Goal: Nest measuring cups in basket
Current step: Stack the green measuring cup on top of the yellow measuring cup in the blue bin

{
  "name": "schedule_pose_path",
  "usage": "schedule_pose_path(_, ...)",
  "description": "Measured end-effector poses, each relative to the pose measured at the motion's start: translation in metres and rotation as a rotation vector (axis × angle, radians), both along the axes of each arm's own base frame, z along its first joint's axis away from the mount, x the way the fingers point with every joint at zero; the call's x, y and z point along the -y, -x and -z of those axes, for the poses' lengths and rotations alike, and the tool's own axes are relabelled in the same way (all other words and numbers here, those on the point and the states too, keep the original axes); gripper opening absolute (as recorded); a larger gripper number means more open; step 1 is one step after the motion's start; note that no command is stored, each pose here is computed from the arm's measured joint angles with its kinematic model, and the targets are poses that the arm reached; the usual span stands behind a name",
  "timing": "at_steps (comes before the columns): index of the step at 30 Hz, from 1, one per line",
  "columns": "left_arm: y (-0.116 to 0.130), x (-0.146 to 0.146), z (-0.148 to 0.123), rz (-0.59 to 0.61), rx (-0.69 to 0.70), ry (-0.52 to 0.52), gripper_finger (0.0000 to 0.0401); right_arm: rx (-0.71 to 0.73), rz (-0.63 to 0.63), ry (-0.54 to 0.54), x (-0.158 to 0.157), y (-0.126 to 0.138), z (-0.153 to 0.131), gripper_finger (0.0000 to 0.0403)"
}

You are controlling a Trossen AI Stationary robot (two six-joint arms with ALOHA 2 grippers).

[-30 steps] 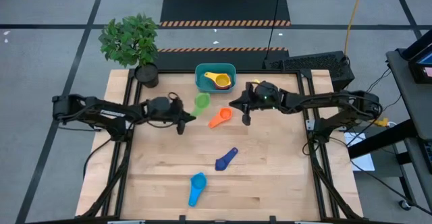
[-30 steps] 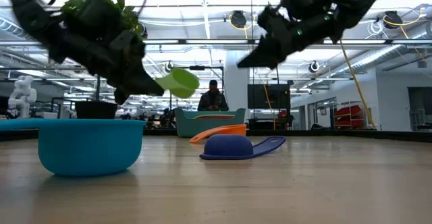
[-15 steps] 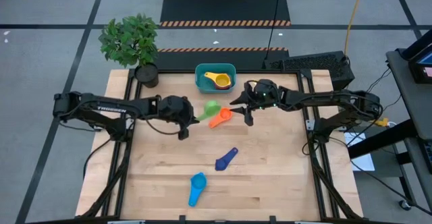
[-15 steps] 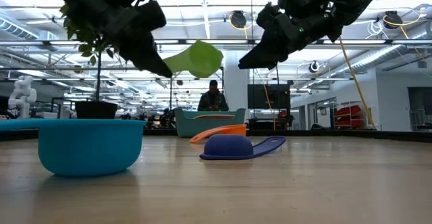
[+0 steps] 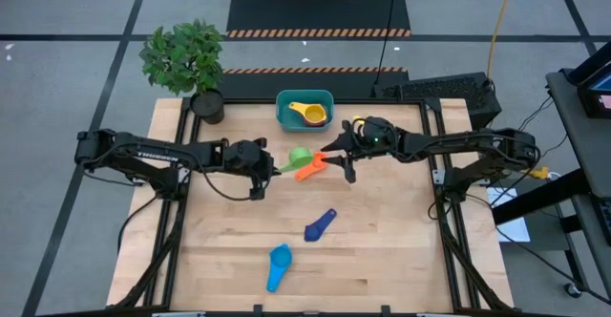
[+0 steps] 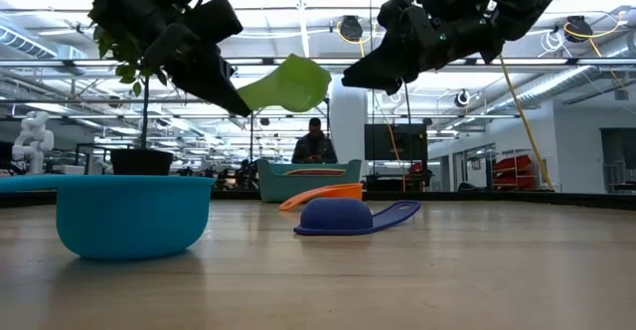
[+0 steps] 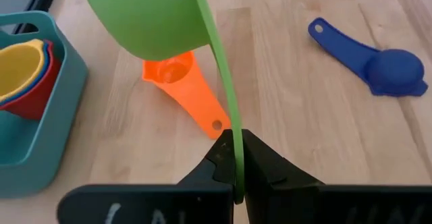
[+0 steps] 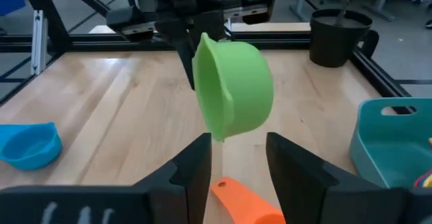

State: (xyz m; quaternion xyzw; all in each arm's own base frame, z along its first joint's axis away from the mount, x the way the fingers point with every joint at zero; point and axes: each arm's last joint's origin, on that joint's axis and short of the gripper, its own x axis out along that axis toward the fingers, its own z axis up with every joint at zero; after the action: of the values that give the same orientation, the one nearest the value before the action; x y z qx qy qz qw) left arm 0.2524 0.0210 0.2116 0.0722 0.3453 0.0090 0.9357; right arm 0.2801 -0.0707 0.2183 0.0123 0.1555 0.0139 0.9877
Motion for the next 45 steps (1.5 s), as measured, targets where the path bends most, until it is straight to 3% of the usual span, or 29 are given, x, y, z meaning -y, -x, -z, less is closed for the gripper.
schedule_pose_path(14, -0.014, -0.001, 0.021, 0.132, -0.061, -0.156, 0.0011, 0.012, -0.066, -0.014, -0.005, -0.015, 0.018, 0.0116)
schedule_pose_path(31, -0.015, -0.003, 0.022, 0.105, -0.065, -0.164, 0.0006, -0.015, -0.145, -0.061, -0.001, -0.012, 0.021, 0.0115)
schedule_pose_path(41, -0.016, -0.002, 0.021, 0.105, -0.044, -0.152, 0.0008, -0.009, -0.159, 0.012, -0.004, -0.013, 0.021, 0.0114)
schedule_pose_path(45, -0.016, -0.003, 0.02, 0.097, -0.042, -0.147, 0.0011, -0.009, -0.124, 0.022, -0.003, -0.013, 0.021, 0.0088)
